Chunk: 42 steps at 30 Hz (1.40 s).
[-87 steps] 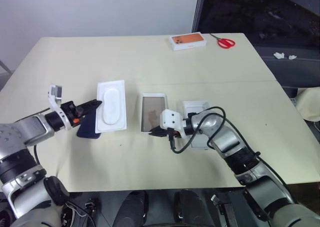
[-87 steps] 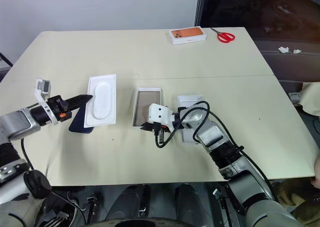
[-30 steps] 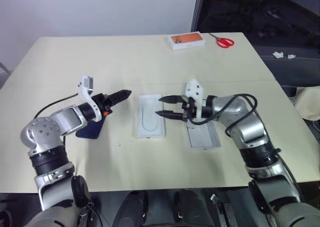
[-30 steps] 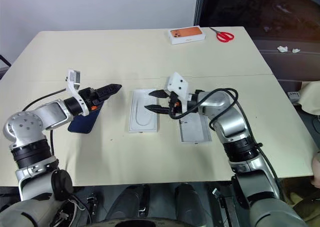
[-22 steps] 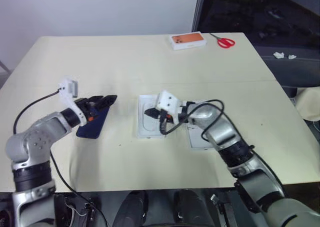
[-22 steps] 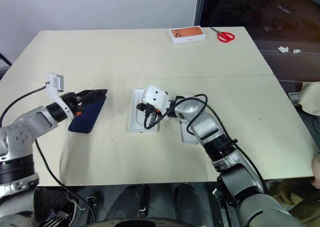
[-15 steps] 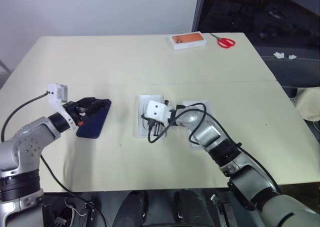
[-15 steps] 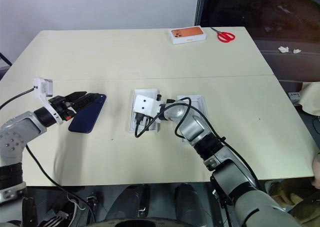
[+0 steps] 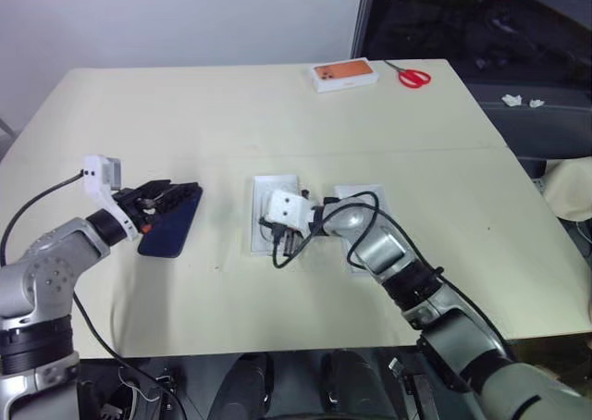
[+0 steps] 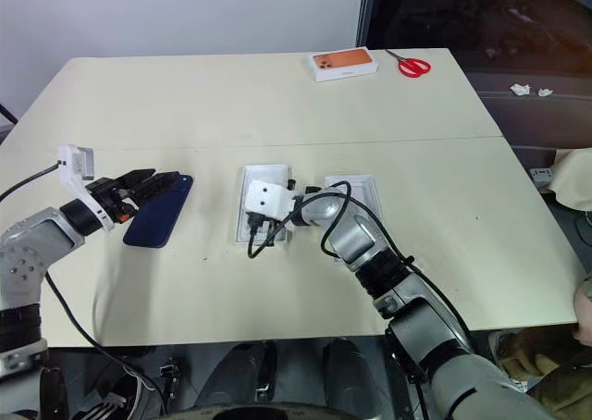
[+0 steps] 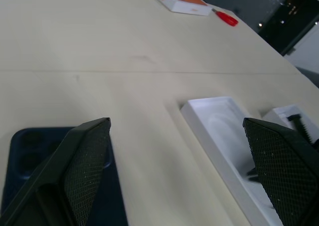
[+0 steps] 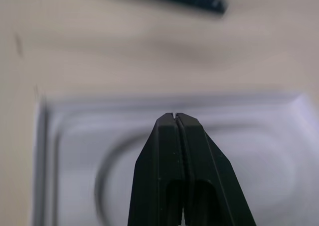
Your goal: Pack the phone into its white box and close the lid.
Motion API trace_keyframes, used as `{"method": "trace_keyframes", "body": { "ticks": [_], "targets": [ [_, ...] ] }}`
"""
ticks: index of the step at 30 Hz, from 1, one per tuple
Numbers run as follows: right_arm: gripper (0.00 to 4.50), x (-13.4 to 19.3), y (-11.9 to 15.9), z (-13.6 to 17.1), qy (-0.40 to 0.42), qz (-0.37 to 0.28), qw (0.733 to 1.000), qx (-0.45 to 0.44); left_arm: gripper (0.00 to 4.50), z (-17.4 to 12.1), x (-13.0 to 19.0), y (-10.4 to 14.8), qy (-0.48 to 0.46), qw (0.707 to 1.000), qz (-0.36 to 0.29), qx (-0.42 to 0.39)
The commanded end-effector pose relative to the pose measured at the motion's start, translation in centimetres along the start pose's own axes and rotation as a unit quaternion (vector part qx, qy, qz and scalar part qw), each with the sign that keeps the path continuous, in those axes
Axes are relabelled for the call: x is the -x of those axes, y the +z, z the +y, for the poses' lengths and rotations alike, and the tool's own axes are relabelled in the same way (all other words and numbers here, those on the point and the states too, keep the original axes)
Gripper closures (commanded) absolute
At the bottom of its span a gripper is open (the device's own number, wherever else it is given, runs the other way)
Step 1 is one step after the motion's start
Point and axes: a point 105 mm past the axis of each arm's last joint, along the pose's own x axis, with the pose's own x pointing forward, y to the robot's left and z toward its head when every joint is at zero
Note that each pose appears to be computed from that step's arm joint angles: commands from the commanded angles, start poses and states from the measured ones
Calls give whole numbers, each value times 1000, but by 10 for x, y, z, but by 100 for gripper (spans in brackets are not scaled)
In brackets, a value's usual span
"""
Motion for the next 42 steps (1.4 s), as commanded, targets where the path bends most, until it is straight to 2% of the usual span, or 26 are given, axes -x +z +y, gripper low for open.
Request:
{"method": "trace_keyframes", "body": {
  "ticks": [1, 4, 6, 8, 12, 16, 21, 25, 31, 35, 42],
  "targets": [
    [443, 10, 28, -19, -32, -49, 998, 1, 0, 13, 16, 12, 14, 1000, -1, 9],
    [443, 8, 33, -22, -42, -53, 998, 8, 0, 30, 28, 9, 33, 999, 22, 32],
    [443, 3, 40, -20, -39, -61, 997, 21, 0, 41, 36, 10, 44, 996, 33, 75],
    [443, -9, 51, -15, -35, -67, 997, 36, 0, 57, 47, 7, 63, 991, 47, 108],
    [443, -46, 69, 0, -23, -63, 997, 49, 0, 76, 57, -3, 71, 989, 75, 105],
    [443, -70, 74, 16, 15, -47, 998, 32, 0, 81, 57, -13, 59, 986, 104, 119],
    [443, -95, 61, 34, 45, 10, 999, 17, 0, 89, 54, -34, 54, 980, 151, 121],
    [443, -103, 53, 42, 56, 38, 998, 12, 0, 86, 48, -43, 32, 976, 164, 142],
    [443, -108, 47, 46, 54, 51, 997, 8, 0, 69, 30, -80, -15, 953, 222, 207],
    [443, -109, 48, 46, 52, 51, 997, 3, 0, 60, 24, -98, -31, 942, 264, 206],
    [443, -109, 48, 43, 44, 51, 998, 1, 0, 42, 10, -107, -61, 932, 282, 219]
  ]
}}
